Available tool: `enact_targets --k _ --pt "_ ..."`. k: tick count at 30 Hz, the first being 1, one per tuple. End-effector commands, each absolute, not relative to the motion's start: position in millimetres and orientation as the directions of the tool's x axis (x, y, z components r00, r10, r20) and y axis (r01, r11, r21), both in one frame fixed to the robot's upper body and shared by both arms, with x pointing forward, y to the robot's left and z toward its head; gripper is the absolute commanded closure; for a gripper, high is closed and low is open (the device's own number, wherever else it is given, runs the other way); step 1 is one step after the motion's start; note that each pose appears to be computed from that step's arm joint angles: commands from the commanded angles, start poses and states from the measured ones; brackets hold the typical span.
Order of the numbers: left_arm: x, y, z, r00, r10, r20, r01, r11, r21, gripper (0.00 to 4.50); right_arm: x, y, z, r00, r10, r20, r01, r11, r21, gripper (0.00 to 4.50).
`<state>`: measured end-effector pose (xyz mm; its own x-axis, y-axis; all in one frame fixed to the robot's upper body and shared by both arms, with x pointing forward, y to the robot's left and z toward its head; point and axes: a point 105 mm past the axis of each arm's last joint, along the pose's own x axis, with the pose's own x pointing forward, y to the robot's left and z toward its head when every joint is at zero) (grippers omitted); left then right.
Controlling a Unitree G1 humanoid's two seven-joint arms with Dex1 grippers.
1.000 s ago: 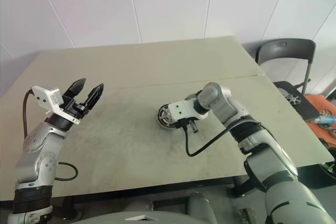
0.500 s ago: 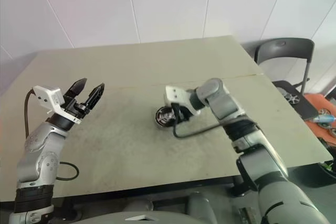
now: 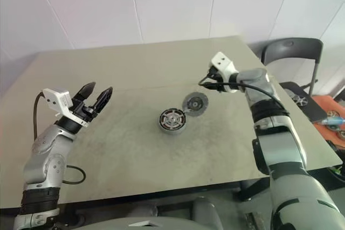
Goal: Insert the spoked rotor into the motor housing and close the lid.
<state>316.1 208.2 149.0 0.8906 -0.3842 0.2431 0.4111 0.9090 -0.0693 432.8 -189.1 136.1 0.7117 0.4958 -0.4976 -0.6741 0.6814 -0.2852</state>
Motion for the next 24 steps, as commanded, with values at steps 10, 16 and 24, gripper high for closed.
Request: enact_targets --k 10,16,24 --pt "316.9 198.0 157.9 0.854 -0.442 0.276 0.469 0.882 -0.039 0.76 416.6 -195.7 119.0 0.602 0.514 -0.611 -0.784 0.525 -0.331 4.48" --pt "313.0 192.8 153.2 0.844 -0.474 0.250 0.497 0.867 -0.034 0.76 411.1 -167.8 115.0 0.540 0.615 -0.574 -0.829 0.505 -0.239 4.48" --pt "311.4 196.3 150.8 0.856 -0.459 0.239 0.479 0.877 -0.029 0.76 396.5 -146.4 119.4 0.428 0.727 -0.537 -0.888 0.450 -0.099 4.48"
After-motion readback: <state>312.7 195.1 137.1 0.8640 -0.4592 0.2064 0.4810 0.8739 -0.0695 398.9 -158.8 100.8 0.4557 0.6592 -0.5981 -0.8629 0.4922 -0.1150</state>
